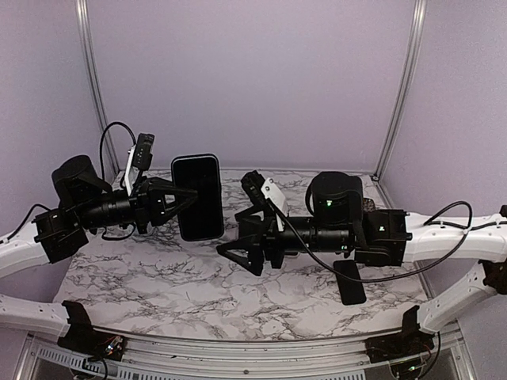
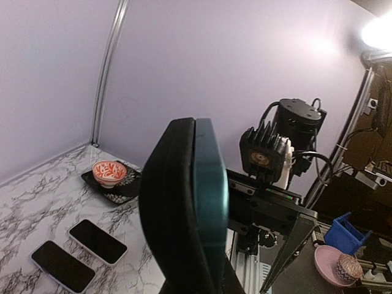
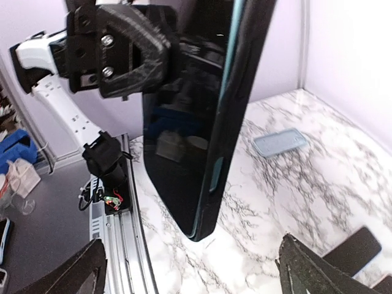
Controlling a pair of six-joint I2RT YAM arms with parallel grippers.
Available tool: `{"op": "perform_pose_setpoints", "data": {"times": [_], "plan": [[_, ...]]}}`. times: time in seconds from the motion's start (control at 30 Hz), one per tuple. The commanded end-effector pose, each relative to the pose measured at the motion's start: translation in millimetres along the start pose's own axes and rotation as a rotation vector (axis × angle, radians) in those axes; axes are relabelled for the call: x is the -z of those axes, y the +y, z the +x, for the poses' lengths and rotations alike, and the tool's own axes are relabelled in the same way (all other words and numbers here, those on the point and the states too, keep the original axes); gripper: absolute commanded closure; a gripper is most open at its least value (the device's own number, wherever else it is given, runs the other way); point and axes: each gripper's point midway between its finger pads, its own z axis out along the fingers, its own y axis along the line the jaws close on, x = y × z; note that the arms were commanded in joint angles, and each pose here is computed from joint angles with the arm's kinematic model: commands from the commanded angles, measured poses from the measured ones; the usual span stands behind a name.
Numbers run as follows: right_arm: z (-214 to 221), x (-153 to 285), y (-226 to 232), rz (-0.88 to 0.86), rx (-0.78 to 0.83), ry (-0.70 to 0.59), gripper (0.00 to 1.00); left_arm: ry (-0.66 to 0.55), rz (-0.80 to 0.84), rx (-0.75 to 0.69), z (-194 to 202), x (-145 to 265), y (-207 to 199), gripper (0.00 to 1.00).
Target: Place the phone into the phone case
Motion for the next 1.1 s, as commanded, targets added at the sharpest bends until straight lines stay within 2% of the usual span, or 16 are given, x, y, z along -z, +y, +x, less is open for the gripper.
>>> {"op": "perform_pose_setpoints", "data": {"times": [0.0, 0.1, 0.17, 0.27, 0.3, 0.33, 0.5, 0.53, 0.6, 0.63, 0.7, 0.9, 0.93, 1.0, 1.03, 1.07], "plan": [[-33.4, 2.0, 36.8, -0.197, 0.126, -0.15, 0.13, -0.071, 0.149, -0.124, -31.4, 8.8, -40.7, 1.0], [-37.5, -9.9, 44.2, -0.243, 0.133, -0.146, 0.28, -0.07, 0.148, -0.128, -30.1, 7.0, -41.9, 1.0], [-36.8, -19.4, 47.0, -0.264, 0.13, -0.129, 0.44, -0.067, 0.152, -0.13, -29.0, 5.3, -43.1, 1.0], [-37.2, -28.0, 49.9, -0.286, 0.129, -0.11, 0.75, -0.068, 0.156, -0.135, -29.1, 5.5, -45.5, 1.0], [-37.8, -28.2, 49.8, -0.286, 0.136, -0.111, 0.92, -0.072, 0.154, -0.138, -29.6, 6.7, -45.7, 1.0], [-38.6, -27.4, 48.9, -0.281, 0.137, -0.115, 1.0, -0.077, 0.153, -0.144, -30.8, 8.4, -46.6, 1.0], [-55.3, -12.3, 49.0, -0.283, 0.145, -0.191, 1.0, -0.071, 0.152, -0.146, -24.7, 12.2, -47.0, 1.0], [-60.0, -8.8, 50.4, -0.288, 0.148, -0.206, 1.0, -0.064, 0.152, -0.142, -22.7, 12.1, -46.5, 0.94], [-68.2, -2.5, 53.2, -0.3, 0.156, -0.234, 1.0, -0.057, 0.154, -0.14, -20.0, 12.8, -46.8, 0.5], [-72.4, 1.0, 54.7, -0.307, 0.16, -0.248, 1.0, -0.053, 0.152, -0.147, -17.5, 13.8, -46.3, 0.41], [-78.8, 6.4, 56.7, -0.312, 0.169, -0.268, 1.0, -0.048, 0.134, -0.166, -12.8, 17.4, -43.9, 0.33], [-77.4, 1.7, 61.2, -0.343, 0.176, -0.257, 1.0, -0.049, 0.107, -0.171, -15.1, 17.6, -41.0, 0.36], [-76.7, -0.3, 63.0, -0.355, 0.177, -0.252, 1.0, -0.046, 0.106, -0.165, -16.2, 14.7, -39.8, 0.41], [-76.3, -3.9, 65.5, -0.374, 0.177, -0.246, 1.0, -0.042, 0.104, -0.156, -17.2, 11.4, -38.5, 0.61], [-75.2, -5.5, 65.6, -0.376, 0.176, -0.241, 1.0, -0.042, 0.109, -0.155, -17.8, 10.6, -39.5, 0.67], [-74.1, -6.8, 66.0, -0.378, 0.176, -0.237, 1.0, -0.04, 0.118, -0.154, -18.2, 9.9, -41.3, 0.69]]}}
